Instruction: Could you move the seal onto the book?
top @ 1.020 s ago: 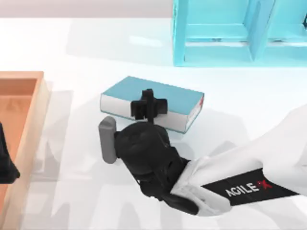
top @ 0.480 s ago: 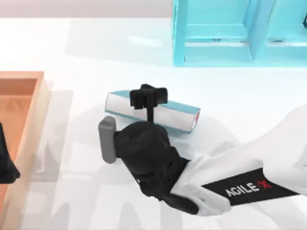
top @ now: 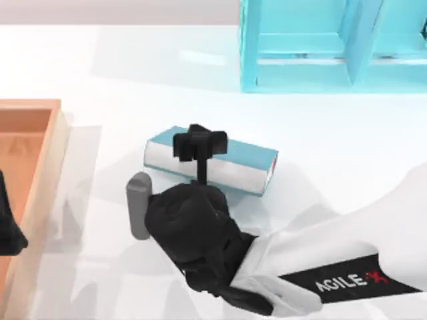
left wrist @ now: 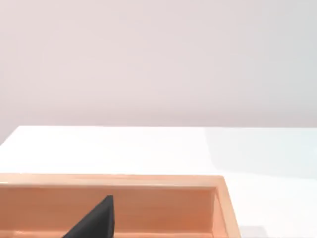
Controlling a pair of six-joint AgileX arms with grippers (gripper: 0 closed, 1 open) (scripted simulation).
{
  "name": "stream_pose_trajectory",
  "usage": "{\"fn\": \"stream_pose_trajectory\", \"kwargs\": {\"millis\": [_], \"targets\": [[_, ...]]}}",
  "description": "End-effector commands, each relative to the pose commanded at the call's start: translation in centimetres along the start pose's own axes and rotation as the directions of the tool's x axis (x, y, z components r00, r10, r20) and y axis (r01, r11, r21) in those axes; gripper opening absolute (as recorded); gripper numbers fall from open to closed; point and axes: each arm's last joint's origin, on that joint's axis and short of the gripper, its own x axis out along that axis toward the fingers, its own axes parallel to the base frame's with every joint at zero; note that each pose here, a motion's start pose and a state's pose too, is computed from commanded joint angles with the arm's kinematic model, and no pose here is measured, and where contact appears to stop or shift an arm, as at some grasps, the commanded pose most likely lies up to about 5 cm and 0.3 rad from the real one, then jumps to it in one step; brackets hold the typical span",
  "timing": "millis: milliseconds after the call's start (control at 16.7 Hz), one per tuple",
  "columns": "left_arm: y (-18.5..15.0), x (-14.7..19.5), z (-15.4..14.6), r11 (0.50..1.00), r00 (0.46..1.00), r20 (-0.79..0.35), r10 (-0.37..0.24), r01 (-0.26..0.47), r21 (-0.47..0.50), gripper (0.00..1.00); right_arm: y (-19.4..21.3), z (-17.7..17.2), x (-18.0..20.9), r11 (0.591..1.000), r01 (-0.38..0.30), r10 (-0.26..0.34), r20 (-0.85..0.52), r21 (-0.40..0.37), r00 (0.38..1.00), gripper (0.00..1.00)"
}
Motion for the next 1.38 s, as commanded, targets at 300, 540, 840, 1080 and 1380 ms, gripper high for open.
{"fn": "stream_pose_trajectory", "kwargs": {"millis": [300, 540, 840, 1080, 1380], "targets": [[0.0, 0.0, 0.0, 1.0, 1.0, 0.0, 0.0, 0.0, 0.0, 1.0, 2.3, 1.1, -8.2, 1.0, -0.028, 0.028, -0.01, -0.008, 1.0, 1.0], [0.0, 0.0, 0.0, 1.0, 1.0, 0.0, 0.0, 0.0, 0.0, 1.0, 3.3, 0.7, -12.0, 1.0, -0.003, 0.003, -0.011, -0.031, 1.0, 1.0], [0.0, 0.0, 0.0, 1.0, 1.0, 0.0, 0.0, 0.0, 0.0, 1.0, 3.3, 0.7, -11.9, 1.0, -0.004, 0.004, -0.013, -0.031, 1.0, 1.0], [0.0, 0.0, 0.0, 1.0, 1.0, 0.0, 0.0, 0.0, 0.0, 1.0, 1.9, -2.4, -10.4, 0.997, -0.063, 0.064, -0.025, 0.051, 0.998, 1.0], [0.0, 0.0, 0.0, 1.0, 1.0, 0.0, 0.0, 0.0, 0.0, 1.0, -1.7, -11.7, -8.7, 0.914, -0.197, 0.209, 0.005, 0.356, 0.978, 1.0]]}}
